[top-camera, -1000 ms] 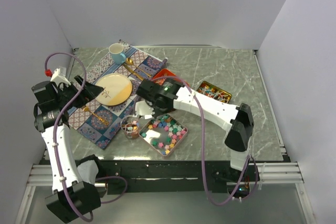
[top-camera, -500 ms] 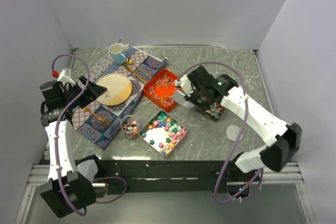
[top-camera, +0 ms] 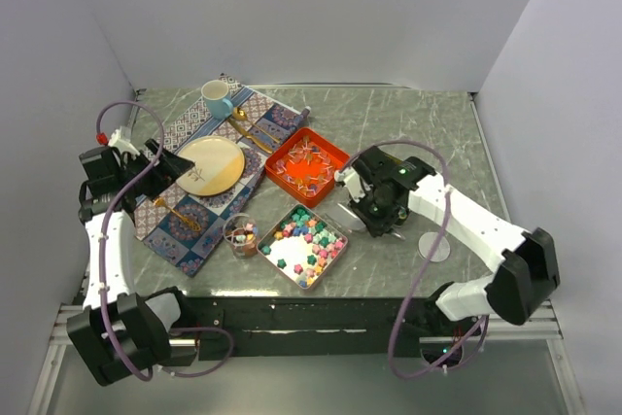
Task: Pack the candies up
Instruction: Place the spatula at the center of the board.
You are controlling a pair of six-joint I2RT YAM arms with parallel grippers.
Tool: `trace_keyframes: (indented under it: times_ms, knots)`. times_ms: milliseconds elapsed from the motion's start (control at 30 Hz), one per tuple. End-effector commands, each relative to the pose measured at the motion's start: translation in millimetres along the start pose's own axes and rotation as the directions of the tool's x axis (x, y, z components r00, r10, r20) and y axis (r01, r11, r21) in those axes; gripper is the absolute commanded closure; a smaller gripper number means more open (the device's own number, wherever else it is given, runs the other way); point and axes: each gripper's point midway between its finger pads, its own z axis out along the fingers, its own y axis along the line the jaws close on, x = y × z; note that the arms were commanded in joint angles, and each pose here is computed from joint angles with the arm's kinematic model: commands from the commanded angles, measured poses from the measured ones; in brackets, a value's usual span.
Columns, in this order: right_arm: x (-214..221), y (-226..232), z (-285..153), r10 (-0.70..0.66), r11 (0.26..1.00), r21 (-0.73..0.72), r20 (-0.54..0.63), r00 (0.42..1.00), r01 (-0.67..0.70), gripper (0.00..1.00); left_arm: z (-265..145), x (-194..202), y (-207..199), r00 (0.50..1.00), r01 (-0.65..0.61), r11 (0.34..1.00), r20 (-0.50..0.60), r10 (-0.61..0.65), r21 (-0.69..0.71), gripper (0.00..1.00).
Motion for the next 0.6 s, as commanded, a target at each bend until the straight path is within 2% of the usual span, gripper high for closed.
trace_keyframes:
  times_ms: [0,133,267,367,433,533,567]
  knots:
    - [4,-2,22,0.013,1.0,-0.022,-0.039,0.999,-0.014,1.0,7,-2,7,1.0,-0.013,1.0,-0.003,0.013,-0.026,0.15]
    - [14,-8,41,0.026,1.0,0.0,-0.092,0.995,-0.026,1.0,11,-2,10,1.0,-0.013,1.0,-0.007,0.013,-0.026,0.15]
    - [6,-14,50,0.011,1.0,0.008,-0.092,0.996,-0.01,1.0,13,0,14,1.0,-0.001,0.999,-0.003,0.001,-0.032,0.15]
    - [11,-22,57,-0.035,0.999,0.034,-0.118,0.992,0.04,0.81,14,5,14,1.0,-0.003,1.0,-0.014,0.003,-0.022,0.14]
    - [18,-27,61,-0.062,0.996,0.048,-0.138,0.989,0.069,0.79,14,9,14,1.0,-0.003,1.0,-0.026,0.002,-0.014,0.15]
    - [29,-36,70,-0.083,0.991,0.086,-0.164,0.983,0.098,0.68,14,16,11,0.999,0.005,1.0,-0.046,-0.005,0.003,0.15]
    - [32,-37,70,-0.083,0.991,0.092,-0.167,0.982,0.1,0.6,13,15,9,0.999,0.001,1.0,-0.045,-0.001,0.011,0.14]
